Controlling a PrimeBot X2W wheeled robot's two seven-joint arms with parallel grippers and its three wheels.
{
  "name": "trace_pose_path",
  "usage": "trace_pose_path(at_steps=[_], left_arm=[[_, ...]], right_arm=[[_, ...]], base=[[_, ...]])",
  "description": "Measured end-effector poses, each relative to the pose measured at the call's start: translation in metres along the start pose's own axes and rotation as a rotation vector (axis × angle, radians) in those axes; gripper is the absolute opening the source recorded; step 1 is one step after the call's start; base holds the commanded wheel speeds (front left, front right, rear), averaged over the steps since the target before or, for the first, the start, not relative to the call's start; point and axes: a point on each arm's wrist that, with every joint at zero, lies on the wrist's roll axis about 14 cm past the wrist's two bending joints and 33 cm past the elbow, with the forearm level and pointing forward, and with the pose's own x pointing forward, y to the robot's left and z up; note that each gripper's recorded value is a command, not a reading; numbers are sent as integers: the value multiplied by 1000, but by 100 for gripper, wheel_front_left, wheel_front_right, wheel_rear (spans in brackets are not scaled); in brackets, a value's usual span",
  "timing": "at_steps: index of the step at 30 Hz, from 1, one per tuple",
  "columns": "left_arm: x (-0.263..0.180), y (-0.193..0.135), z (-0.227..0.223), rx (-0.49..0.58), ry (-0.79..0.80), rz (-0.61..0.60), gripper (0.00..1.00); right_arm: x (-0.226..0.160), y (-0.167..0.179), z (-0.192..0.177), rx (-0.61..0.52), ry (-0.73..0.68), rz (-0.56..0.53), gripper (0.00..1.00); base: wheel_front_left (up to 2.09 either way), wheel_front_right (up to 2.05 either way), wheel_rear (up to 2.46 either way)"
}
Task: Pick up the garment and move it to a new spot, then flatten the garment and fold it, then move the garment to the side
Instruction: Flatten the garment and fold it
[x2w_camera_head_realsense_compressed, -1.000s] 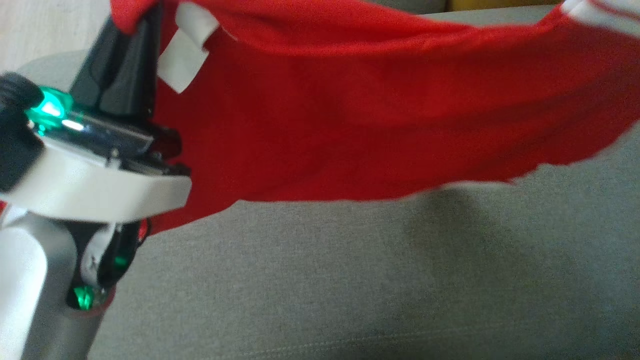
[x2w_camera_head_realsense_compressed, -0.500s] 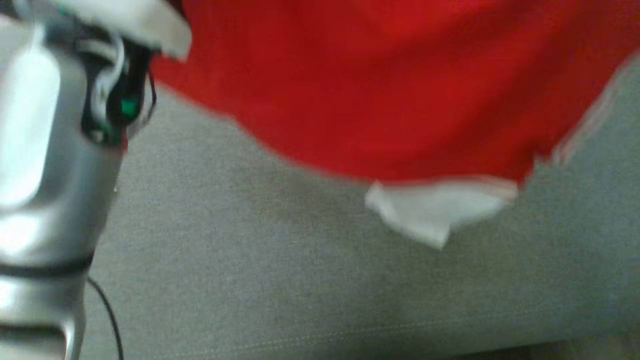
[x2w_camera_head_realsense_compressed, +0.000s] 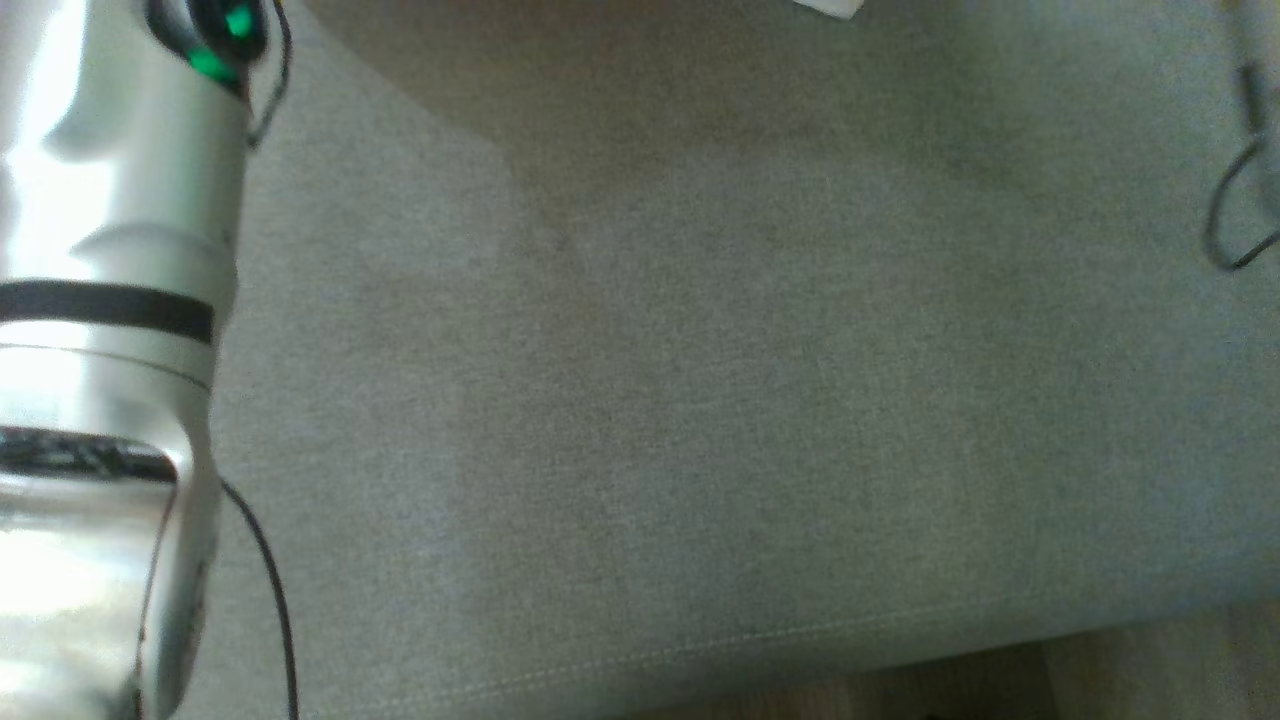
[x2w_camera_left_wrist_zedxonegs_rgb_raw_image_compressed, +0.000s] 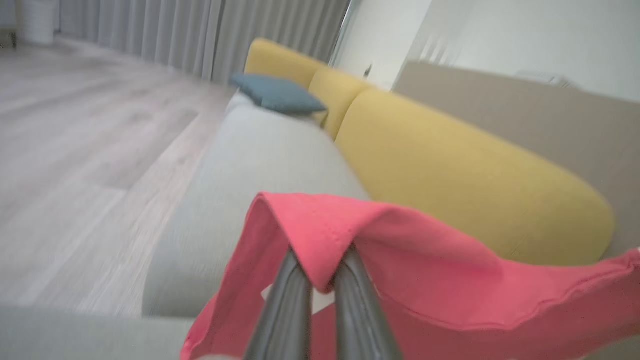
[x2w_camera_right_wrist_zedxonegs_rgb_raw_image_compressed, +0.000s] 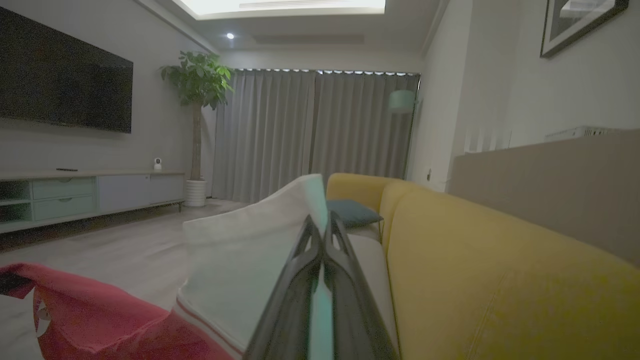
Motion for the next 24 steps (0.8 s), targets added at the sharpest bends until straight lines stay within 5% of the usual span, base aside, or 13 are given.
trace_pose_path(at_steps=[4,12,24], left_arm=[[-15,27,-92,-43,230,73,0],[-71,56,-196,-77,495,151,0],[-125,47,-214,-106,506,99,0]], right_arm=[[-14,15,-80,64,179,8,0],[-76,51,-190,201,442,16,0],[-187,50,-207,327,511,-57,0]], base=[[0,0,0],[0,0,0],[0,0,0]])
